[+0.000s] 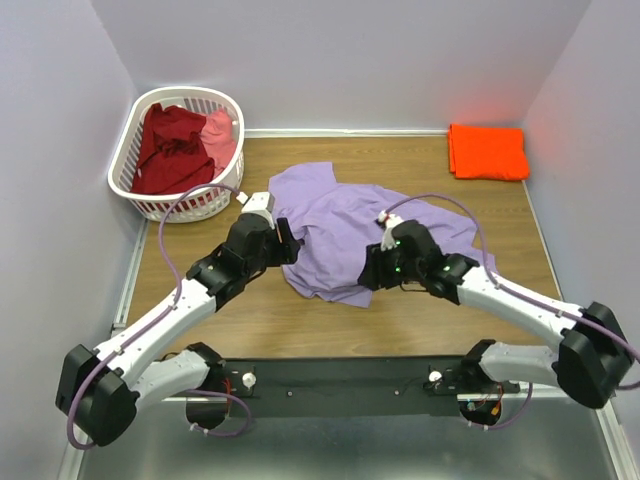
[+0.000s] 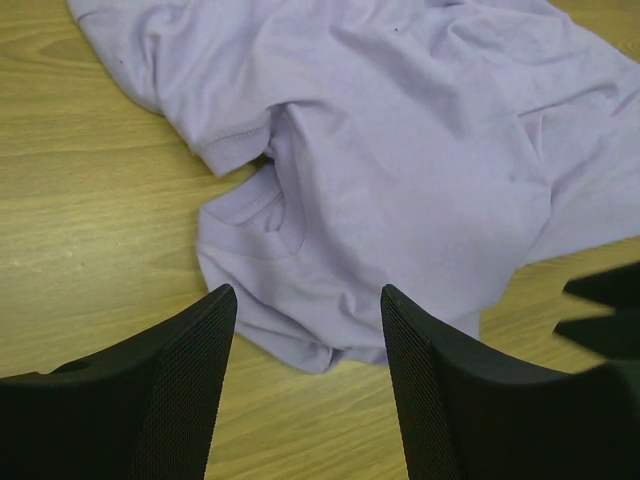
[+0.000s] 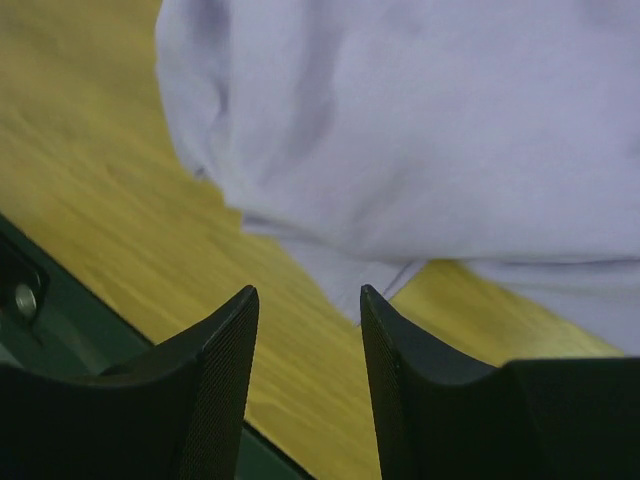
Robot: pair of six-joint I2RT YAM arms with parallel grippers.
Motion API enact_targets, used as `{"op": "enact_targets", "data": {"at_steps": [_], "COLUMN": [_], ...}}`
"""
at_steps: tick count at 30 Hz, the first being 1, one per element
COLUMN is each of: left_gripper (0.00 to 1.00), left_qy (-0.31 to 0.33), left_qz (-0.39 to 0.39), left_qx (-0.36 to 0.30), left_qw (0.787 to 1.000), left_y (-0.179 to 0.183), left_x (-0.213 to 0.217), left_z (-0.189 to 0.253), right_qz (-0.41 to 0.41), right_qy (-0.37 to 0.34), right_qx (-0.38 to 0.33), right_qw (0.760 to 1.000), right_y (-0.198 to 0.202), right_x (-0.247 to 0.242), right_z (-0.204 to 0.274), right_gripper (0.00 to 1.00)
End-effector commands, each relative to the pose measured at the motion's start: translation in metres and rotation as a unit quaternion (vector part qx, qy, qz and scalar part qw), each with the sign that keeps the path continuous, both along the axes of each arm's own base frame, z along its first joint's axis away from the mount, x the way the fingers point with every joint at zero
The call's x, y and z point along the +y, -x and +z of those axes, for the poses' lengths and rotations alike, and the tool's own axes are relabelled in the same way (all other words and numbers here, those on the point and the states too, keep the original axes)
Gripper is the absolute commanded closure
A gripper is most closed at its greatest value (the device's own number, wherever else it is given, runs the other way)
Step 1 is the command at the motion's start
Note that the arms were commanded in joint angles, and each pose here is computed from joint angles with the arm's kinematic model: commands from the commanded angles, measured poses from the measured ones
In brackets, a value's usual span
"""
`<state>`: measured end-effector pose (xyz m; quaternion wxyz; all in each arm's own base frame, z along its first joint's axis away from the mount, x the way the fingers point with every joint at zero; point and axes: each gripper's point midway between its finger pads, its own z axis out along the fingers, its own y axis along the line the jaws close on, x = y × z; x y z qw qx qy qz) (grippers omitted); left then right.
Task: Fold and stack the t-shirts
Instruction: Flatten the tshirt out
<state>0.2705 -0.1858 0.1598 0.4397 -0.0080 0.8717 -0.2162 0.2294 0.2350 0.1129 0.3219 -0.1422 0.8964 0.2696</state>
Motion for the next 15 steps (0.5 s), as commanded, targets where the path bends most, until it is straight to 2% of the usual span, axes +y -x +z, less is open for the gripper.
{"op": "enact_targets", "data": {"at_steps": [1,6,11,15], "left_gripper": [0.32,0.32,0.32,0.32], "left_qy": [0.001,-0.001,0.000,0.004], "left_qz": [0.029,0.046,0.051,0.051], "left_qx": [-0.027,-0.037,-0.039,-0.041], "left_qw": [0.999,0.998,0.998,0.998], "left_y": [-0.002,0.004,0.011,0.015], "left_x": [0.014,0.026,0.034,0.036], "left_z": [0.024,0.038,0.040,0.040], "right_qz": [0.049,0.088,0.082,0.079], "right_qy": [0.065,0.123,0.182,0.201], "right_qx": [0.028,0.030,0.028,0.021], "right_qw": [0.996,0.988,0.980,0.976], "right_y": [0.028,0.043,0.038,0.036], "right_x": [0.011,0.030,0.025,0.024], "right_z": [-0.034,-0.059,-0.079,-0.083], "right_gripper": [0.49,0.49,0.48,0.47]}}
